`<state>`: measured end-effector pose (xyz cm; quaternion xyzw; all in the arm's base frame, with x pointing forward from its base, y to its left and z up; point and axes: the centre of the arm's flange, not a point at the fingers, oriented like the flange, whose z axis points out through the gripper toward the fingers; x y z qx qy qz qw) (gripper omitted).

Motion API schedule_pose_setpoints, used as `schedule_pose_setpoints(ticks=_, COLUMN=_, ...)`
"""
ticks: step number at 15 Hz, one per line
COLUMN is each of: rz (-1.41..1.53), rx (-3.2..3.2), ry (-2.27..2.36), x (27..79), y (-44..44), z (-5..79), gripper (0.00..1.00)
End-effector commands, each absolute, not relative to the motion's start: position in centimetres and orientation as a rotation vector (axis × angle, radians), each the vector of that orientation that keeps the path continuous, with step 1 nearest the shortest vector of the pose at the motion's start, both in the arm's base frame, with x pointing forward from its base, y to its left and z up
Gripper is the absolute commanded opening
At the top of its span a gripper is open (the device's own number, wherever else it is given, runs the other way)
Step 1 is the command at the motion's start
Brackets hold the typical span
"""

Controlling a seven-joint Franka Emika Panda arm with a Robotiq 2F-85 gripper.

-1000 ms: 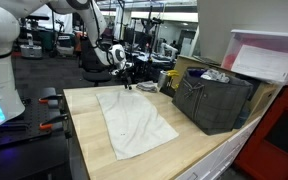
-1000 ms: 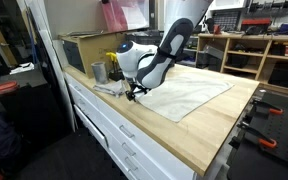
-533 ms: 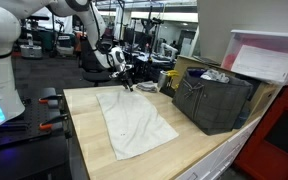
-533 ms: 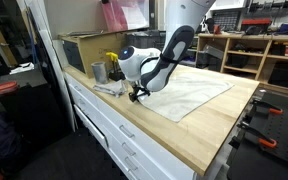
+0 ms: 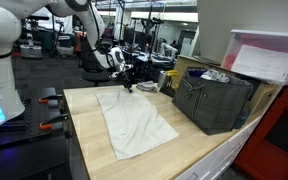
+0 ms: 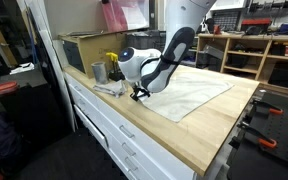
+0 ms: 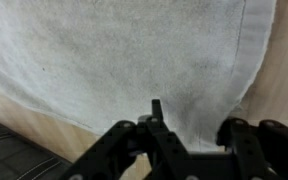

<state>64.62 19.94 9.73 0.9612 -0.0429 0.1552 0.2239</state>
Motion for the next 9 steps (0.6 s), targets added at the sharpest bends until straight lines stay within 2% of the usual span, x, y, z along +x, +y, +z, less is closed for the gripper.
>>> schedule_pose_setpoints(ticks=1, rz=0.392, rx=2.640, ry=-0.128, x=62.5, y=19.1, z=10.9, gripper=0.12)
schedule_pose_setpoints(ticks=3, rz=0.363, rx=2.654, ry=-0.119, x=61.8, y=18.9, z=11.5, gripper=0.01)
schedule_pose_setpoints(ticks=9, rz=0.276, rx=2.718, ry=-0.110, x=60.8, y=17.3, z=15.4, gripper=0.01)
